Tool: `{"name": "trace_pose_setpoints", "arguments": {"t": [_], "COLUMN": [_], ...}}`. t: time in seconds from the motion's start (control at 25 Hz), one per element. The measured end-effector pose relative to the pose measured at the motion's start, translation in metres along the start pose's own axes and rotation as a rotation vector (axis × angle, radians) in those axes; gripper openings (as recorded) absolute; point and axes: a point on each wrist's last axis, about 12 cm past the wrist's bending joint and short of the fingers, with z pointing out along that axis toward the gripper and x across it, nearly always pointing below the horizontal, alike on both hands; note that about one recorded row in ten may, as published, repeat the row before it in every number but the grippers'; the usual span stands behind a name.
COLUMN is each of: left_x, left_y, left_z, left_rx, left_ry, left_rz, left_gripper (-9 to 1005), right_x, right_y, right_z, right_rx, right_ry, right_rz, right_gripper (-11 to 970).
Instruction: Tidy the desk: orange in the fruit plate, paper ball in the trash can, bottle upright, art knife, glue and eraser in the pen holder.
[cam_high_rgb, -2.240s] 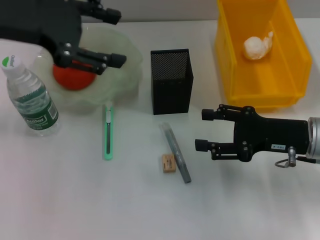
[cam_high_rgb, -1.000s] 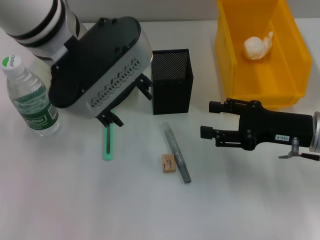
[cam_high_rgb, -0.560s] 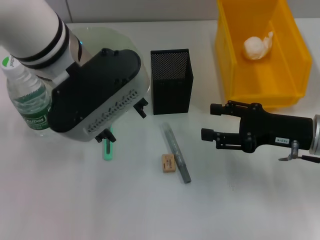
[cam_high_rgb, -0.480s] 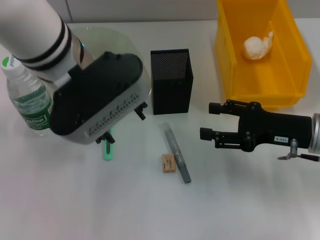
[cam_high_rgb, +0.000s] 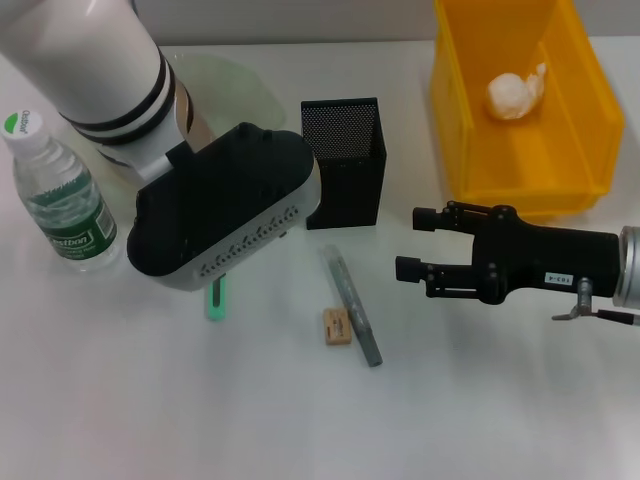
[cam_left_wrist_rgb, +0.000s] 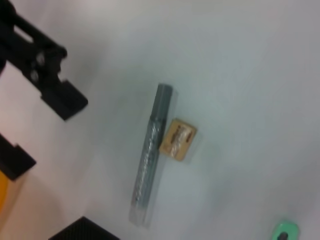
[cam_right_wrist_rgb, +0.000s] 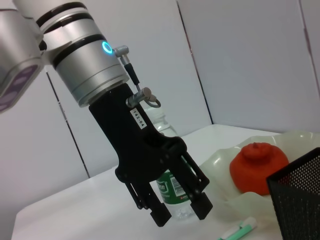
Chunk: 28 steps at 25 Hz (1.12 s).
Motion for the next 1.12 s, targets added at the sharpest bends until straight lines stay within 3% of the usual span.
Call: {"name": "trace_pose_setpoints", "arguments": {"t": [0.56,1.12], "left_x": [0.002,0.011], "left_y": [-0.003,0.01], "left_z": [0.005,0.031], "left_rx": [0.043,0.129], "left_ry": [0.05,0.063], "left_rz": [0.024,0.064], "left_gripper": [699,680], "right_x": [0.005,0.008], "right_y": [0.005,0.005], "right_z": [0.002,0.001], "right_rx": [-0.008,0.008], "right_ry": [-0.028,-0.039], "right_rz": [0.077,0.117], "right_gripper": [791,790]}}
